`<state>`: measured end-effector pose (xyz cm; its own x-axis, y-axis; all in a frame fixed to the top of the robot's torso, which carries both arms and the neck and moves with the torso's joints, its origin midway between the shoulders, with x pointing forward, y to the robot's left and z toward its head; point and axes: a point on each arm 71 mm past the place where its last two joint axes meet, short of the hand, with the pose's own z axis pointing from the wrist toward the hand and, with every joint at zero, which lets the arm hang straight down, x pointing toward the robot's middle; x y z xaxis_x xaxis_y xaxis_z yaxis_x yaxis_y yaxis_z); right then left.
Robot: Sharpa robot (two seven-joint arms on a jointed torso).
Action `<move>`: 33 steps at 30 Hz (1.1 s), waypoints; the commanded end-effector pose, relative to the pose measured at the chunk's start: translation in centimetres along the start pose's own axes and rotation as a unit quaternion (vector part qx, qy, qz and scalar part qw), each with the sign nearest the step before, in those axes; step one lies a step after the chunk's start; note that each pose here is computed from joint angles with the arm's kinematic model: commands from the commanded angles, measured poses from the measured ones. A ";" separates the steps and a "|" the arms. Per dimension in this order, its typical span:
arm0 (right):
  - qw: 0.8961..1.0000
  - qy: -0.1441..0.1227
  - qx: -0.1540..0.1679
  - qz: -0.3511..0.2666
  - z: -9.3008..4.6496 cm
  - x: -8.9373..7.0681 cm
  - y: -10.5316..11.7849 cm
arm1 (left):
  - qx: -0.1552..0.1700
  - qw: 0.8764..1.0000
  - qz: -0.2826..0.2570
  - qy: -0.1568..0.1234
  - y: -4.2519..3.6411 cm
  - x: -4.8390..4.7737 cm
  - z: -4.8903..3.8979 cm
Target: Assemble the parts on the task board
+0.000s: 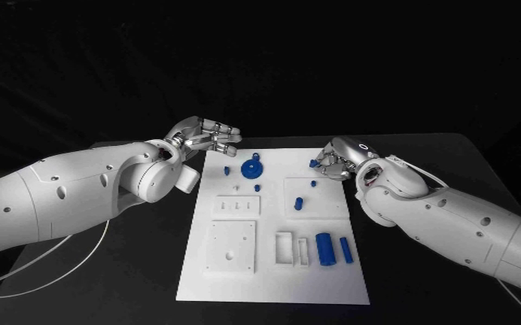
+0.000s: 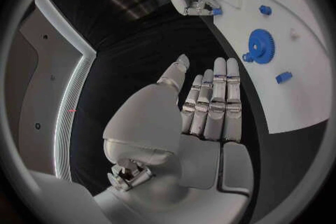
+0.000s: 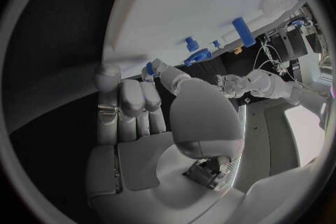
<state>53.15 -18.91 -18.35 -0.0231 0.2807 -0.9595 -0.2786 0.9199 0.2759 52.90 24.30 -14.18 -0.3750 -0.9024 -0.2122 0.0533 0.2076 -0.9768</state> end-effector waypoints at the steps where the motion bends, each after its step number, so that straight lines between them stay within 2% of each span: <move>1: 0.999 -0.037 -0.027 0.003 -0.2 -0.6 0.4 | -0.009 1.000 0.007 0.007 0.05 0.21 0.08; 7: 0.997 -0.061 -0.049 0.006 -0.7 -1.5 0.7 | -0.039 0.999 -0.003 0.007 0.39 0.31 0.07; 11: 0.994 -0.078 -0.070 0.008 -1.1 -2.3 1.2 | -0.080 0.996 -0.027 0.013 0.65 0.57 0.00; 17: 0.991 -0.090 -0.101 0.005 -1.6 -2.8 2.6 | -0.129 0.990 -0.057 0.020 0.73 1.48 -0.15; 24: 0.984 -0.103 -0.143 -0.005 -2.3 -3.0 5.1 | -0.161 0.982 -0.085 0.045 0.68 3.65 -0.44; 27: 0.981 -0.111 -0.158 -0.011 -2.7 -2.9 6.2 | -0.168 0.979 -0.093 0.066 0.63 4.89 -0.54; 33: 0.978 -0.125 -0.167 -0.015 -3.5 -2.5 7.8 | -0.181 0.973 -0.101 0.098 0.89 6.69 -0.83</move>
<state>47.95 -13.64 -14.36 0.1486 0.3696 -0.9172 -0.5698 0.7901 0.2261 50.06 19.23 -16.11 -0.4895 -0.8718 -0.0203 -0.3061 0.1936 -0.9321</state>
